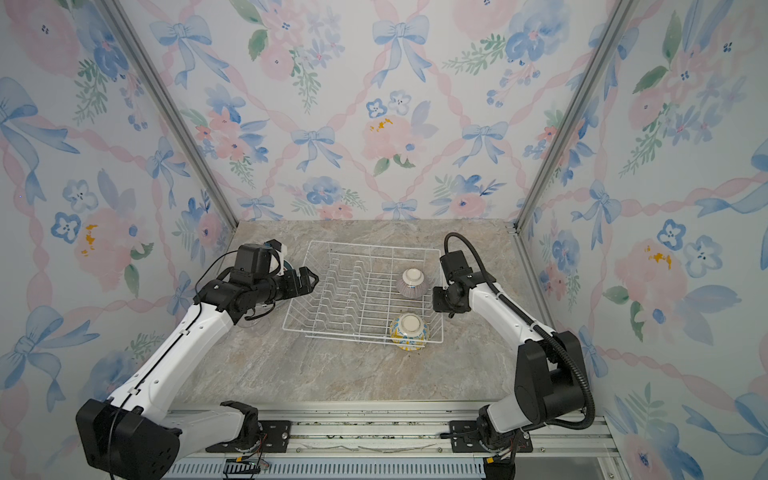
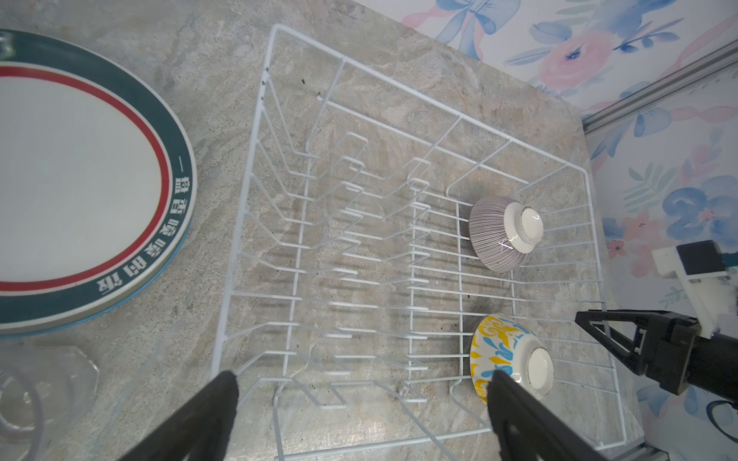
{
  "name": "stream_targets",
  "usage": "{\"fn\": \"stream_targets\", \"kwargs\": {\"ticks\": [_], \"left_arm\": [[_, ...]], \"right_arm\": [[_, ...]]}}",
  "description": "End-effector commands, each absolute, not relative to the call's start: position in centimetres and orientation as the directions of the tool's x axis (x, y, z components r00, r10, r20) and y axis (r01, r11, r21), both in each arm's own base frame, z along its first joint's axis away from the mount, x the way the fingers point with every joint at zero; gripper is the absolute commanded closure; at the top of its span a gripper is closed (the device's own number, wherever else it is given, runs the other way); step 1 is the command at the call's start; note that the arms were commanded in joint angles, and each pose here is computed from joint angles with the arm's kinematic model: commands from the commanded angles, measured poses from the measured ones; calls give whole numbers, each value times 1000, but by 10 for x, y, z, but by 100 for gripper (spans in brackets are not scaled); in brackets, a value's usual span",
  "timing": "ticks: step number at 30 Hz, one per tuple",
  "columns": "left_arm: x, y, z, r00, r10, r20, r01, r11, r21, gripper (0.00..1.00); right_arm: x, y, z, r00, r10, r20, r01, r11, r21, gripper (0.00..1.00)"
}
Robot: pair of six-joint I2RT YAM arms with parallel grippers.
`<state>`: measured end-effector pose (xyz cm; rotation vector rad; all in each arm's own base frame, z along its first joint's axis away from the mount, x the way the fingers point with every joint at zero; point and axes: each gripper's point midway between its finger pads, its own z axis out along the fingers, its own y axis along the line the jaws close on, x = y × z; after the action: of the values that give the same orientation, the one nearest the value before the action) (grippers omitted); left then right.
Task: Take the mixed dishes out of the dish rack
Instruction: 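Move the left gripper over the rack toward the yellow-and-blue bowl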
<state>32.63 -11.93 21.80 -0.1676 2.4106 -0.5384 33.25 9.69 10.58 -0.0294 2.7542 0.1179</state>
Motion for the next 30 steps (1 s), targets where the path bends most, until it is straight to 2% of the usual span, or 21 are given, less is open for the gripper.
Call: {"fn": "stream_targets", "kwargs": {"ticks": [1,8,18,22,24,26,30], "left_arm": [[324,-123,213,-773,-276,-571,8,896,-443,2],[321,-144,211,-778,-262,-571,49,881,-471,2],[325,-173,210,-793,-214,-570,103,875,-473,2],[326,-189,212,-796,-193,-574,134,868,-478,2],[327,-198,214,-797,-181,-577,152,864,-481,2],[329,-208,215,-799,-170,-577,167,859,-484,2],[329,-238,220,-799,-129,-588,226,840,-492,2]], "right_arm": [[336,70,105,-930,-26,-367,1,997,-73,66],[344,53,105,-932,-24,-360,25,991,-131,68],[349,16,125,-907,68,-415,135,982,-134,67],[348,19,132,-901,83,-427,134,987,-91,65],[348,29,140,-890,89,-447,118,992,-38,59],[347,37,153,-873,102,-476,107,994,18,42],[340,50,184,-832,128,-540,78,990,115,20]]}}
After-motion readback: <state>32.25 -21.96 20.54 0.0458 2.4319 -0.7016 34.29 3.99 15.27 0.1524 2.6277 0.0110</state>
